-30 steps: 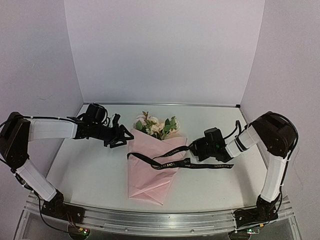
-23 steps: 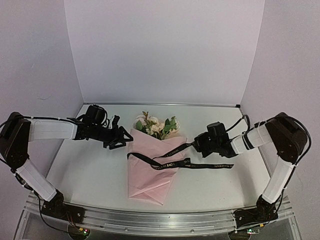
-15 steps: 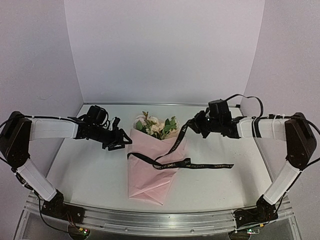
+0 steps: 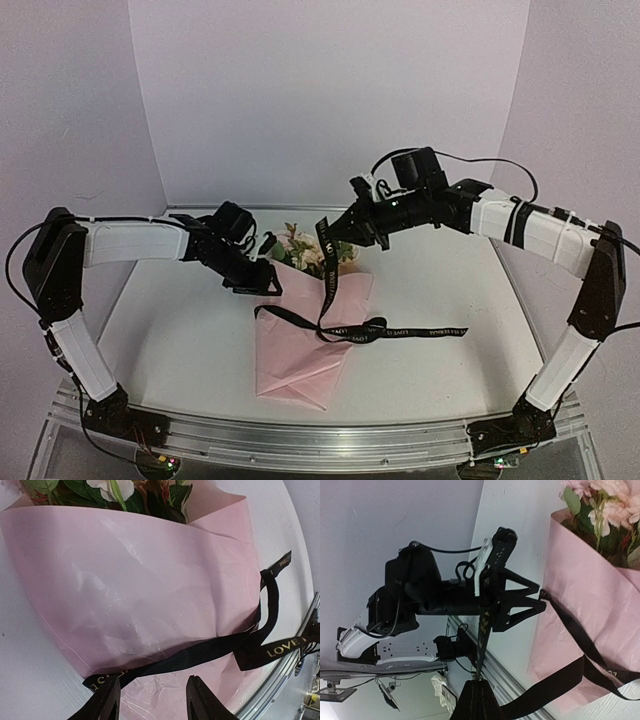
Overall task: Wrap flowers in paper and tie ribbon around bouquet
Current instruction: Cross the ribbon over the folded bouquet.
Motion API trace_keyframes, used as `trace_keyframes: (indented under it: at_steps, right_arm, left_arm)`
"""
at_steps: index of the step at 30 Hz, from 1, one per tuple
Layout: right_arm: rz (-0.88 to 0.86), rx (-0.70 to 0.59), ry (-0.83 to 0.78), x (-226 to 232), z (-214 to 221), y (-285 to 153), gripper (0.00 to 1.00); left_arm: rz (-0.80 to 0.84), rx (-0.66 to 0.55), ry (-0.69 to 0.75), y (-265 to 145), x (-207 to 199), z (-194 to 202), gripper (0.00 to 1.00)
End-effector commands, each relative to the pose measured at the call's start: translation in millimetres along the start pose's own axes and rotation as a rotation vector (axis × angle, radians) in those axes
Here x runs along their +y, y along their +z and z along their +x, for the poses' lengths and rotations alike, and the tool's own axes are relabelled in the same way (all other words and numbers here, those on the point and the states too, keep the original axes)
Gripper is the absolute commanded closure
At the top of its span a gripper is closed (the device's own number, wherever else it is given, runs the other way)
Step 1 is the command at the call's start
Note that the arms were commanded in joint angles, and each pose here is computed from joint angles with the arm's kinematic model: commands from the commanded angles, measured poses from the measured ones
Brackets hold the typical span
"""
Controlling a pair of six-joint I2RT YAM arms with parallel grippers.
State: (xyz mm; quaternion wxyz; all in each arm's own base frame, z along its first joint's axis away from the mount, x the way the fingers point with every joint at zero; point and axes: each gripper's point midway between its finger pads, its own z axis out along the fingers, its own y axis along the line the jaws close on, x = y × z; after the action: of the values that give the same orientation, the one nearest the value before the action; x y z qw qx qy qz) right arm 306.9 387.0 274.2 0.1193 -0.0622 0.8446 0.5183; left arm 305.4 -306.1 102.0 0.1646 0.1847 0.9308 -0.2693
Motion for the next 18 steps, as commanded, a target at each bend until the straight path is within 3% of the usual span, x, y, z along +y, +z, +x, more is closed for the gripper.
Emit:
trace_keyframes:
  at_steps: [1,8,18]
  right_arm:
    - [-0.046,0.134,-0.013,18,31,-2,1.0]
    - [0.023,0.189,0.027,-16,62,6,1.0]
    - [0.056,0.245,0.029,-29,85,21,1.0]
  left_arm:
    - [-0.075,0.026,0.102,4,3,-6,0.54]
    - [-0.081,0.077,0.156,11,0,-1,0.53]
    - [-0.092,0.152,0.168,27,6,17,0.55]
